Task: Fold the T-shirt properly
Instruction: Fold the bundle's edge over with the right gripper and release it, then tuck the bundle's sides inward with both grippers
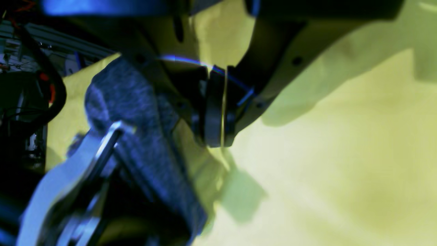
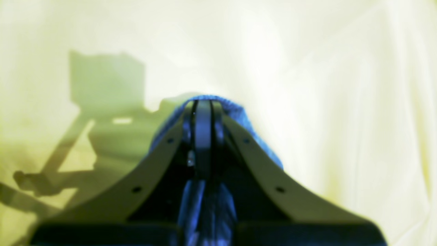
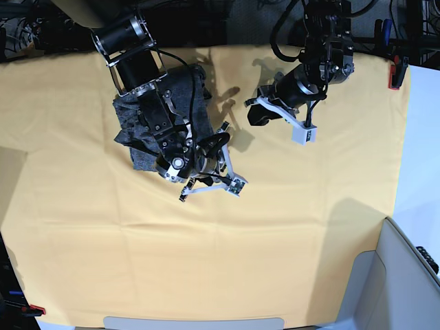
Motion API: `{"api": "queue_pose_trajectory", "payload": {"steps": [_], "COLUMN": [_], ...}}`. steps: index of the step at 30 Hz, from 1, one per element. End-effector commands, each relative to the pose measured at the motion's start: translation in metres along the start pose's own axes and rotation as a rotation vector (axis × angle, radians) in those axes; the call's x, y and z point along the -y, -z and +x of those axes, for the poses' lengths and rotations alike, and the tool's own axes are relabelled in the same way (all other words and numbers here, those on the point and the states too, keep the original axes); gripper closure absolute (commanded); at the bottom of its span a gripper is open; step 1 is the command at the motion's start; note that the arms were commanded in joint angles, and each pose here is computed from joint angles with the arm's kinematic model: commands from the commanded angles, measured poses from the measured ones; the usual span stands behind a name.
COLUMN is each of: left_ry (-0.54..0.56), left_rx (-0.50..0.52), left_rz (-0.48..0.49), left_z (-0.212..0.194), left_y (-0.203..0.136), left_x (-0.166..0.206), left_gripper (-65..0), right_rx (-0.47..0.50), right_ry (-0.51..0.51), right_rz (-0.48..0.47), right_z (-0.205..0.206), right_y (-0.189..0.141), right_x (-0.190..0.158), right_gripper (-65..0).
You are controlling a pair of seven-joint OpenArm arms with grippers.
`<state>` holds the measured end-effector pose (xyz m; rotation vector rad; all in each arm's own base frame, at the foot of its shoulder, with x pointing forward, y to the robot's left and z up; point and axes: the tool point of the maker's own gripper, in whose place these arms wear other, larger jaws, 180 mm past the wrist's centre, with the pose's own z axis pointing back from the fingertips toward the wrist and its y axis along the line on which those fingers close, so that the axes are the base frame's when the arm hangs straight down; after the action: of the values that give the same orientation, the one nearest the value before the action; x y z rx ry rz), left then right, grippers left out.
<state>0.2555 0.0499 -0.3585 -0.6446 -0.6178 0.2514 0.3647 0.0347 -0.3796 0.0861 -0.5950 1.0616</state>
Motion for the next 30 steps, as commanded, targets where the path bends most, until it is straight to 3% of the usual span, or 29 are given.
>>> {"api": "queue_pose_trajectory", "payload": {"steps": [1,7,13,15,18,21,26,30], "left_ry": [0.015,0.005,0.000,0.001,0.001,0.001,0.009,0.043], "left_rx": [0.032,0.017,0.006,0.006,0.006,0.006,-0.006,-0.025], "left_rz": [-0.028,-0.020,-0.016,-0.015,-0.015,-0.015,-0.029,-0.030], "left_z": [0.011,0.002,-0.003,-0.003,-0.003,-0.003,-0.006,-0.009], "left_y": [-0.002,-0.003,-0.004,-0.004,-0.004,-0.004,-0.002,-0.002], "left_x": [0.010,0.006,0.004,0.004,0.004,0.004,0.009,0.010], "left_gripper": [-0.2,-0.2,-0.2,-0.2,-0.2,-0.2,-0.2,-0.2], "right_rx": [0.063,0.128,0.207,0.187,0.078,0.066,0.067,0.109], "right_ry": [-0.017,0.016,0.197,0.268,0.309,0.376,0.628,0.738], "right_rz": [-0.034,-0.102,-0.267,-0.315,-0.379,-0.345,-0.246,-0.201], "right_z": [0.025,0.033,-0.002,-0.030,-0.081,-0.114,-0.172,-0.187], "right_y": [-0.009,-0.030,-0.082,-0.096,-0.119,-0.133,-0.146,-0.155], "right_x": [0.010,0.023,0.063,0.068,0.071,0.055,0.033,0.025], "right_gripper": [0.0,0.0,0.0,0.0,0.0,0.0,0.0,0.0]}}
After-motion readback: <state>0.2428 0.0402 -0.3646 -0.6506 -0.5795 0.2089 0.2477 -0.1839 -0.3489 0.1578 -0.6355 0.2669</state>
